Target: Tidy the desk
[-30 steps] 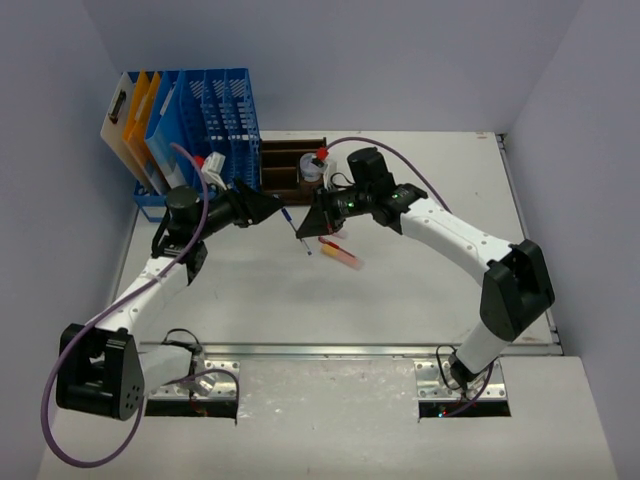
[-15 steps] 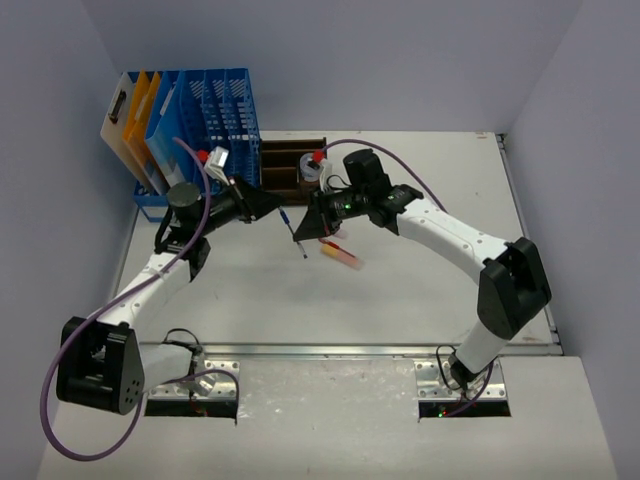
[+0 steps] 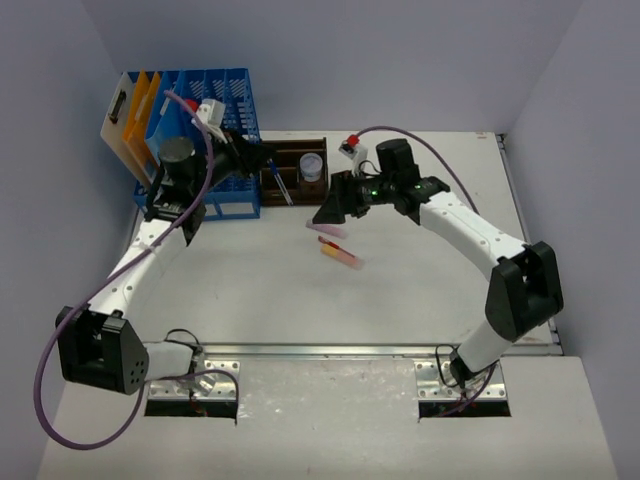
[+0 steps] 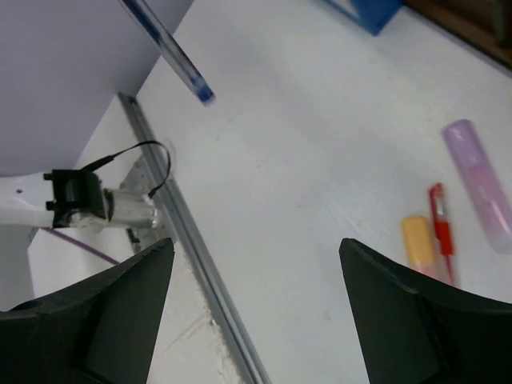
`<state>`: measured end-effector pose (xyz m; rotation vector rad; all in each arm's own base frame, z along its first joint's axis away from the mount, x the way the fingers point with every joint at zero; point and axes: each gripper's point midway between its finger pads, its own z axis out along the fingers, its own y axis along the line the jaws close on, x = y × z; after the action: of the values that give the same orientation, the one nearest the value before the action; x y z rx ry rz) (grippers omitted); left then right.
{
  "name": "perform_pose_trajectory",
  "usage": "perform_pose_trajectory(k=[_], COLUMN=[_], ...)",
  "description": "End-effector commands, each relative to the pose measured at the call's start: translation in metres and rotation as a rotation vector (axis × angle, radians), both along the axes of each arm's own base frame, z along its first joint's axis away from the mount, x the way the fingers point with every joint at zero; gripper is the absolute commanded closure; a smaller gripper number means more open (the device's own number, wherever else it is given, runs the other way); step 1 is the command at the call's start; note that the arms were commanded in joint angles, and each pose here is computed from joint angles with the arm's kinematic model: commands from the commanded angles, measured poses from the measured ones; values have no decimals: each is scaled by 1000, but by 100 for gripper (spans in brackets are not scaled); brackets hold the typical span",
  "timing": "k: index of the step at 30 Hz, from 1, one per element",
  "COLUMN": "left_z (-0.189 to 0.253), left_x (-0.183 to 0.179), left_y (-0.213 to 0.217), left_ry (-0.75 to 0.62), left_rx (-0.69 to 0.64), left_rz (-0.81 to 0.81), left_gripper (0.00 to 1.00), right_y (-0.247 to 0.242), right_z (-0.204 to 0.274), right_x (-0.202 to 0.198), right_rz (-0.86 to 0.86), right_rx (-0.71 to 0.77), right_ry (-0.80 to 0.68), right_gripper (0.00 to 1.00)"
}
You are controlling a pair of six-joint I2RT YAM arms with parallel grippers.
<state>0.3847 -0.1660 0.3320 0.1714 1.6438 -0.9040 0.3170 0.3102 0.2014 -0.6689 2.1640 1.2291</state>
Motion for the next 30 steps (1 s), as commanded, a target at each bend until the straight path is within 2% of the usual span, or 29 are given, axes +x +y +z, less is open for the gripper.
perform_pose_trajectory(k=[1, 3, 6, 20, 24, 30], left_z=[19, 26, 35, 33, 25, -1], left_x=[37, 58, 71, 99, 109, 131], left_y=[25, 37, 43, 27, 20, 22], left_ry=[-122, -155, -230, -482, -515, -493], left_rx=[158, 193, 238, 326, 362, 415], left_rz=[163, 253, 302, 298, 274, 288], left_gripper=[100, 100, 100, 100, 100, 100], right_y=[-34, -48, -61, -89, -93, -94], right_z=[13, 4, -8, -40, -44, -52], right_x=[14, 19, 21, 26, 33, 42], right_rz=[-85, -110, -138, -189, -204, -210], right_rx=[-38, -94, -154, -300, -331, -366], right_ry=[-114, -160, -186, -232, -244, -236], right_gripper=[15, 15, 15, 16, 15, 15])
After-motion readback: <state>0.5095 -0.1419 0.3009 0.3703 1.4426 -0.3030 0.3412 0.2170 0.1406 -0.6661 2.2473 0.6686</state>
